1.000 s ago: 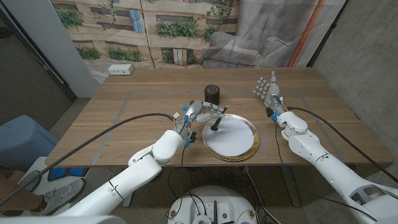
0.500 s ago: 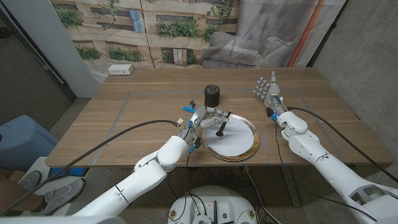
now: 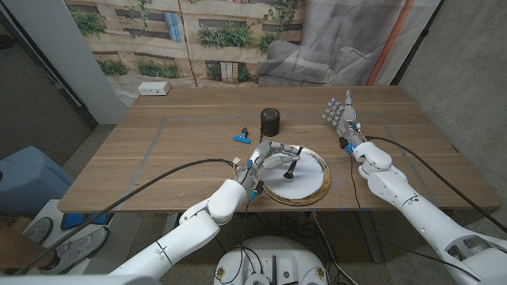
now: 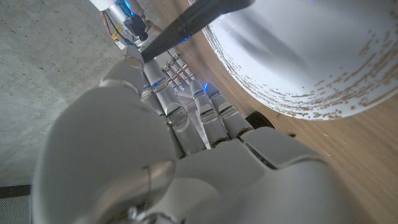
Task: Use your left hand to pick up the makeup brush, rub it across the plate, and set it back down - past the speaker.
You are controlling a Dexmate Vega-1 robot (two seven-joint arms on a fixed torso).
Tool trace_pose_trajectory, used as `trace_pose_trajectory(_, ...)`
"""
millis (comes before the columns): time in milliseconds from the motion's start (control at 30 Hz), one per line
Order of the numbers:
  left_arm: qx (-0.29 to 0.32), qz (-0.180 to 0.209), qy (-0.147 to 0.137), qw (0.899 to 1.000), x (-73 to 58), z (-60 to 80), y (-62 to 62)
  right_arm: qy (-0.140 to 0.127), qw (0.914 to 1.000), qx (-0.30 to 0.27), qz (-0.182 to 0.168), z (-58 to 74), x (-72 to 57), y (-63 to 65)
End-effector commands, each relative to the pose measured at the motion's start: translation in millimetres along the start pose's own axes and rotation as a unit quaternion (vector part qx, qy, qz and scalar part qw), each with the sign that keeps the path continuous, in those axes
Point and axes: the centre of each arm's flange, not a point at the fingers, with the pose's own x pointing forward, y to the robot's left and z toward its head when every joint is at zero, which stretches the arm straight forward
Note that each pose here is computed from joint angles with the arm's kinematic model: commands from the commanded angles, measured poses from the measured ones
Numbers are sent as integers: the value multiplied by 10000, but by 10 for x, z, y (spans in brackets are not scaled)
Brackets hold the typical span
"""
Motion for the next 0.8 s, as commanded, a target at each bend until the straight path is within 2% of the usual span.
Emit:
trace_pose_trajectory(33,-250,-107,-98,9996,-5,-120,-167,0,10000,-1,0,0,0,0)
trace_pose_trajectory(300,-272,-122,-71,9995,-29,-195,-180,0,10000,0,0,0,0,0)
trace_pose_trajectory(800,-162,-83,35,9998,-64,-299,-125,0,10000,0,0,0,0,0)
